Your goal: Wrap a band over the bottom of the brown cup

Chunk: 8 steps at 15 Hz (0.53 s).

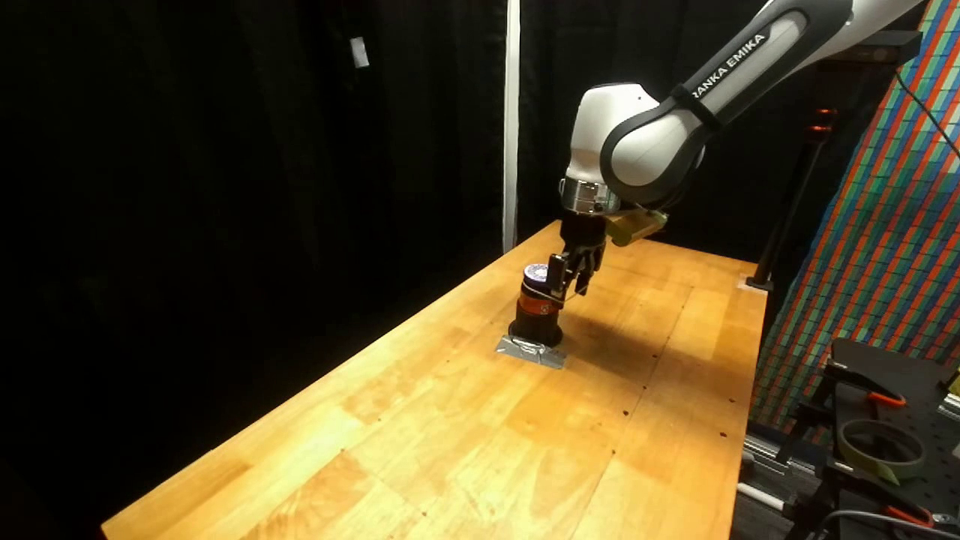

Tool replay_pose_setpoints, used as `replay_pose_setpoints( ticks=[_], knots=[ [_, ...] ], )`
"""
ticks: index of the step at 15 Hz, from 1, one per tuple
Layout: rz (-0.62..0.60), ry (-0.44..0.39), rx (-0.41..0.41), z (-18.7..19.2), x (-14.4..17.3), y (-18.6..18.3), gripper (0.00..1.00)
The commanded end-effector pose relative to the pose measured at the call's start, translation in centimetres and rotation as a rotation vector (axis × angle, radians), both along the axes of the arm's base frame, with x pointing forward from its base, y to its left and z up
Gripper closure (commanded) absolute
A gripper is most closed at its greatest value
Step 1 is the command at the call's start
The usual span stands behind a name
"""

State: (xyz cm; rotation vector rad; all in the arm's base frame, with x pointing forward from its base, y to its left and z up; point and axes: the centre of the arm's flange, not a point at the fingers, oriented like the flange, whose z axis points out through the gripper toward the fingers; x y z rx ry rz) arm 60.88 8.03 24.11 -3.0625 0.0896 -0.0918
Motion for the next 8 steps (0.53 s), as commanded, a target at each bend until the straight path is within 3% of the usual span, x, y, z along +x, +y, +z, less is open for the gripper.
replay_pose_setpoints(
  ticks=[1,6,8],
  knots=[
    [0.006,-0.055,0.036,1.1,-3.5,-0.7,0.51],
    [0.033,-0.178,0.055,1.8,-6.4,-0.8,0.87],
    [0.064,-0.248,0.06,1.7,-7.5,-0.7,0.92]
  ],
)
